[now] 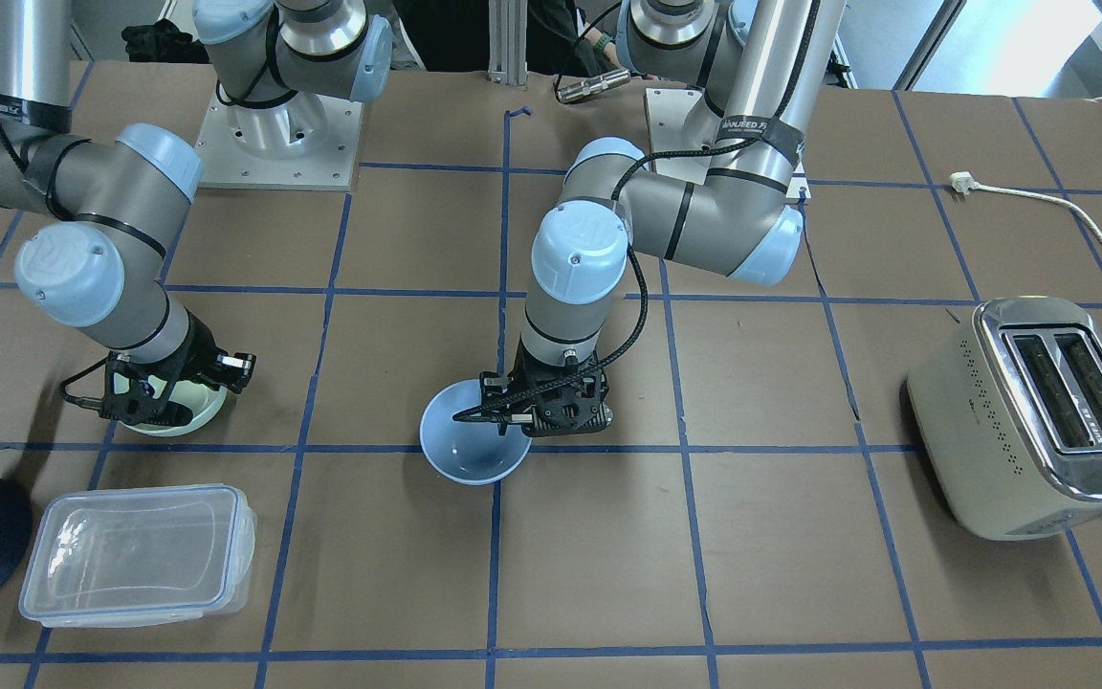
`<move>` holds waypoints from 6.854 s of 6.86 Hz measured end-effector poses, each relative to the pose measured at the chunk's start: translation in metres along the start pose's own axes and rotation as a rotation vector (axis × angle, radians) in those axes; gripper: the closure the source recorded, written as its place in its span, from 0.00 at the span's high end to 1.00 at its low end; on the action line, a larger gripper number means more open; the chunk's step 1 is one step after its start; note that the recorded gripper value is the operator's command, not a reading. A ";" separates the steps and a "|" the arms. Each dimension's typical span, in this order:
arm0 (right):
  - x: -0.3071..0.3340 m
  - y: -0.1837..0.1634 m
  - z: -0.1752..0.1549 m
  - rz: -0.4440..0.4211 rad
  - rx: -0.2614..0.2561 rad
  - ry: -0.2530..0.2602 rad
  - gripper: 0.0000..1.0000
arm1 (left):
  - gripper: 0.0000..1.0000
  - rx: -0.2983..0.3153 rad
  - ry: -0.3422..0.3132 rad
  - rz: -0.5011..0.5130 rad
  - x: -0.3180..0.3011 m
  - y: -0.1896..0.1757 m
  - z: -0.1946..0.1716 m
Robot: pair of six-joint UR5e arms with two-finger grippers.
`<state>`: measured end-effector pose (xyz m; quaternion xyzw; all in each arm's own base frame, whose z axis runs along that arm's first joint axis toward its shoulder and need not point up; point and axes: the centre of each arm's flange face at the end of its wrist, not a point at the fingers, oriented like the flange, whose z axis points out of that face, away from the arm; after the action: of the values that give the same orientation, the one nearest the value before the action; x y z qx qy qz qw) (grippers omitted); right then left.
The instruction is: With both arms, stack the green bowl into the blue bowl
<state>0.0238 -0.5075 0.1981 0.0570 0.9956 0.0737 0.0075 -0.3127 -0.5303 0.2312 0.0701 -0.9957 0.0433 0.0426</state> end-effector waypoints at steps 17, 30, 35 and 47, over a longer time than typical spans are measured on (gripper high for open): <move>-0.343 -0.053 -0.098 0.219 0.099 0.013 0.00 | 1.00 -0.013 -0.117 0.138 -0.147 -0.031 -0.282; -0.373 -0.033 -0.074 0.227 0.034 0.021 0.91 | 1.00 -0.015 -0.118 0.135 -0.151 -0.029 -0.280; -0.233 -0.089 -0.190 0.162 0.174 -0.049 1.00 | 1.00 -0.015 -0.118 0.135 -0.151 -0.028 -0.280; -0.105 0.059 -0.282 -0.109 0.177 0.017 1.00 | 1.00 -0.015 -0.117 0.137 -0.150 -0.029 -0.280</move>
<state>0.1285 -0.5029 0.4862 0.0025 0.9999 -0.0146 -0.0019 -0.1391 -0.5124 0.4974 0.0041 -0.9992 0.0344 -0.0180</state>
